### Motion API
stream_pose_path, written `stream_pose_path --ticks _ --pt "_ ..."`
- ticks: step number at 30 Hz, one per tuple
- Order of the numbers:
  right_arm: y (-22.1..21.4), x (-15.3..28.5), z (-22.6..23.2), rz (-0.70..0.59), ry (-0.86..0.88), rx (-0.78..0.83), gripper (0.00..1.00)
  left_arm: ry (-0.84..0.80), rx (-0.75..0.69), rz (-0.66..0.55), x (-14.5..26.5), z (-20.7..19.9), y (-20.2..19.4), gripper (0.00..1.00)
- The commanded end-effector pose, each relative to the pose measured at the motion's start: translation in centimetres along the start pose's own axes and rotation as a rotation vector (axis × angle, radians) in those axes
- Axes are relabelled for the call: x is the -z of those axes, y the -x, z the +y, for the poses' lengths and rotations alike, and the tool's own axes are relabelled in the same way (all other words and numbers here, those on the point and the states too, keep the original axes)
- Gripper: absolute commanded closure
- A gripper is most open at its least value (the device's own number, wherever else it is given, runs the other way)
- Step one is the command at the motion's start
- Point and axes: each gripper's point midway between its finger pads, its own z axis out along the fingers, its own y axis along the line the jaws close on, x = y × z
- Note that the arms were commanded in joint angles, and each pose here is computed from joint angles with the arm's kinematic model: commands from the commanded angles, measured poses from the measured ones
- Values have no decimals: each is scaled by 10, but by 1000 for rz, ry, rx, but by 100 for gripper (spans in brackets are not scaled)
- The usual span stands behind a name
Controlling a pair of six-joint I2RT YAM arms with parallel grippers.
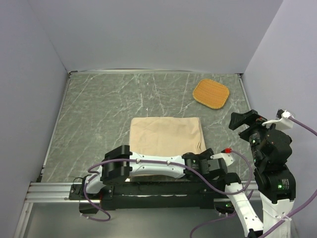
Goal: Open and lay out the surgical kit
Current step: Open the surgical kit at the center of the board.
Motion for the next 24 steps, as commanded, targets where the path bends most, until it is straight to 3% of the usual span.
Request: stream_pose_path --ticks 1,6,10,19,24 --pt "-2 0 -3 -3 -5 17 0 -25 -19 -56 6 -9 23 33" --pt "-3 -1 -2 -4 -1 17 0 -18 -39 -41 0 -10 22 40" --pt "-2 -2 -3 -9 -7 26 0 -17 -33 -50 2 -9 24 64" --pt "-3 -2 -4 -11 -2 30 0 -24 -13 -41 8 -9 22 99" --pt "-1 -1 -1 -13 8 31 0 29 51 -76 26 19 33 99"
